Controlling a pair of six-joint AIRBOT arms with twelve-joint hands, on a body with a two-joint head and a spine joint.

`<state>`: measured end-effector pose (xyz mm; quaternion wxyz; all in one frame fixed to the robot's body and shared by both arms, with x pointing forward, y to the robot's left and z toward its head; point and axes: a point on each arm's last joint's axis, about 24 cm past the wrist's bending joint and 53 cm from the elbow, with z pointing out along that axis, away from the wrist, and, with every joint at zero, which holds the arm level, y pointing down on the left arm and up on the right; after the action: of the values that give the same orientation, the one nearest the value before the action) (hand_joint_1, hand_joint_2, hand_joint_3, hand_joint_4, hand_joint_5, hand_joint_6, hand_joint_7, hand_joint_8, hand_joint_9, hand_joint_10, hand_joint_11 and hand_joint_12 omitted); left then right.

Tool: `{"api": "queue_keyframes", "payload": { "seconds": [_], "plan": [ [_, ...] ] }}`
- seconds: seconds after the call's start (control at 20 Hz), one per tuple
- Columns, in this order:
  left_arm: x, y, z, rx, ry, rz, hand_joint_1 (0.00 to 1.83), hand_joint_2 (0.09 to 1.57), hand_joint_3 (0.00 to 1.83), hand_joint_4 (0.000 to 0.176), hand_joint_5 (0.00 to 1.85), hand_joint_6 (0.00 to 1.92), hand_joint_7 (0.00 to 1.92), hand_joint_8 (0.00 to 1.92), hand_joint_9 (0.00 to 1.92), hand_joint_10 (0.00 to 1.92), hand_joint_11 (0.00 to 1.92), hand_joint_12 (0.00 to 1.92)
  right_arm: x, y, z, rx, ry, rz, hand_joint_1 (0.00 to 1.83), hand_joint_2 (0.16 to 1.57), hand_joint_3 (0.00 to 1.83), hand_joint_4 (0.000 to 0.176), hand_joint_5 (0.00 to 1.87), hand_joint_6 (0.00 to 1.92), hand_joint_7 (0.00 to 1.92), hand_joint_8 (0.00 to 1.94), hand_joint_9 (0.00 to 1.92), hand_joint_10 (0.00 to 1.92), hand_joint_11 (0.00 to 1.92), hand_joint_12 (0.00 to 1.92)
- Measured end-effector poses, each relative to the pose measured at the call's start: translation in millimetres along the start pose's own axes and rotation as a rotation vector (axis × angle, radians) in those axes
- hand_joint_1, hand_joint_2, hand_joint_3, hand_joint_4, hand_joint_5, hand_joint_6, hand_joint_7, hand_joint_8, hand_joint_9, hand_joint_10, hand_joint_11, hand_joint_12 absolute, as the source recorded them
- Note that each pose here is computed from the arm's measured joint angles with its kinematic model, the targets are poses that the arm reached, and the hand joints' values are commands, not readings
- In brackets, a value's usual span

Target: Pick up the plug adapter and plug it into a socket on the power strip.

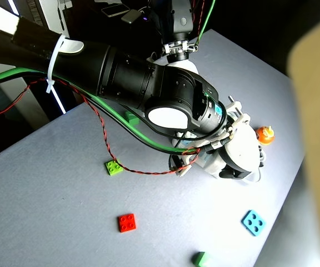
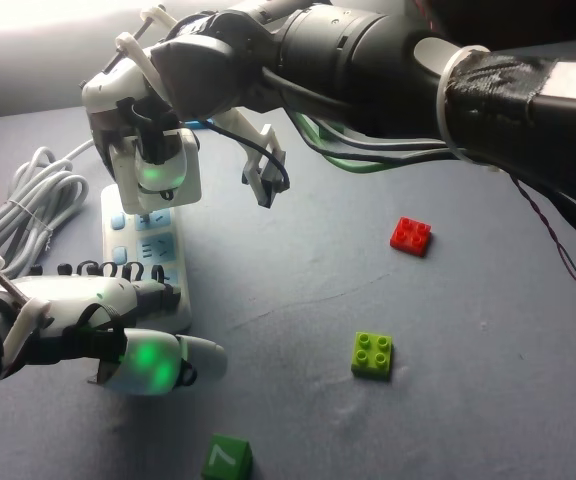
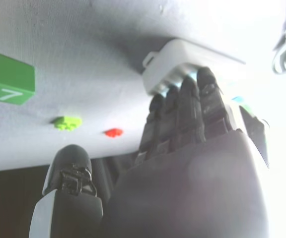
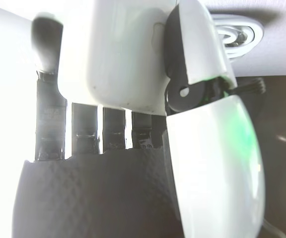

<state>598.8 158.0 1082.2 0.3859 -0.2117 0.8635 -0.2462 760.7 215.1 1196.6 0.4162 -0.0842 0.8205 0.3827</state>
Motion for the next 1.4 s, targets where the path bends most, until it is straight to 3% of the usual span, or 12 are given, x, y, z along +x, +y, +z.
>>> {"api": "queue_keyframes", "payload": {
  "seconds": [0.15, 0.25, 0.4, 0.65, 0.7, 1.2, 1.35, 1.4],
  "plan": [
    [0.1, 0.1, 0.0, 0.000, 0.000, 0.000, 0.00, 1.21, 0.00, 0.000, 0.06, 0.00, 0.08, 0.00, 0.07, 0.00, 0.00, 0.17, 0.0, 0.9, -0.3, -0.002, -0.002, -0.007, 1.37, 1.14, 0.00, 0.000, 0.88, 0.91, 0.94, 1.09, 0.88, 1.38, 0.86, 1.46],
    [0.1, 0.1, 0.0, 0.000, 0.000, 0.000, 0.00, 1.21, 0.00, 0.000, 0.04, 0.00, 0.05, 0.00, 0.04, 0.00, 0.00, 0.07, 1.2, 3.7, -0.5, -0.007, -0.004, -0.031, 1.37, 1.16, 0.00, 0.000, 0.81, 1.00, 0.91, 1.14, 0.84, 1.43, 0.82, 1.49],
    [0.3, 0.6, -0.2, -0.002, 0.002, -0.005, 0.00, 1.21, 0.00, 0.000, 0.05, 0.01, 0.06, 0.01, 0.04, 0.01, 0.02, 0.01, 3.1, 7.5, -0.3, -0.015, -0.008, -0.049, 1.37, 1.15, 0.00, 0.000, 0.86, 0.92, 0.92, 1.12, 0.88, 1.39, 0.88, 1.45],
    [0.3, 1.4, -0.1, -0.004, 0.001, -0.003, 0.00, 1.21, 0.00, 0.000, 0.07, 0.01, 0.09, 0.02, 0.07, 0.02, 0.05, 0.03, 5.8, 8.9, 0.6, -0.020, -0.009, -0.052, 1.37, 1.15, 0.00, 0.000, 0.84, 0.95, 0.92, 1.14, 0.87, 1.39, 0.86, 1.46],
    [0.3, 1.4, -0.1, -0.004, 0.001, -0.003, 0.00, 1.21, 0.00, 0.000, 0.08, 0.00, 0.10, 0.01, 0.09, 0.00, 0.00, 0.20, 6.2, 8.7, 0.7, -0.020, -0.009, -0.052, 1.37, 1.15, 0.00, 0.000, 0.84, 0.95, 0.91, 1.15, 0.86, 1.40, 0.85, 1.46],
    [-0.4, 1.3, -0.2, -0.003, -0.001, 0.000, 0.00, 1.21, 0.00, 0.000, 0.06, 0.00, 0.06, 0.00, 0.04, 0.00, 0.00, 0.08, 5.1, 3.6, 0.1, -0.018, -0.016, -0.042, 1.37, 1.16, 0.00, 0.000, 0.80, 0.99, 0.89, 1.18, 0.85, 1.42, 0.87, 1.44],
    [-0.1, 1.8, -0.1, -0.004, 0.000, 0.000, 0.00, 1.21, 0.00, 0.000, 0.05, 0.00, 0.06, 0.00, 0.05, 0.00, 0.00, 0.09, 5.8, 4.2, 0.4, -0.018, -0.014, -0.043, 1.37, 1.16, 0.00, 0.000, 0.81, 1.00, 0.92, 1.13, 0.85, 1.41, 0.83, 1.48],
    [-0.1, 1.8, -0.1, -0.004, 0.000, 0.000, 0.00, 1.20, 0.00, 0.000, 0.07, 0.00, 0.09, 0.00, 0.08, 0.00, 0.00, 0.19, 5.8, 4.2, 0.4, -0.018, -0.014, -0.043, 1.37, 1.15, 0.00, 0.000, 0.84, 0.95, 0.94, 1.09, 0.86, 1.39, 0.85, 1.48]
  ]
}}
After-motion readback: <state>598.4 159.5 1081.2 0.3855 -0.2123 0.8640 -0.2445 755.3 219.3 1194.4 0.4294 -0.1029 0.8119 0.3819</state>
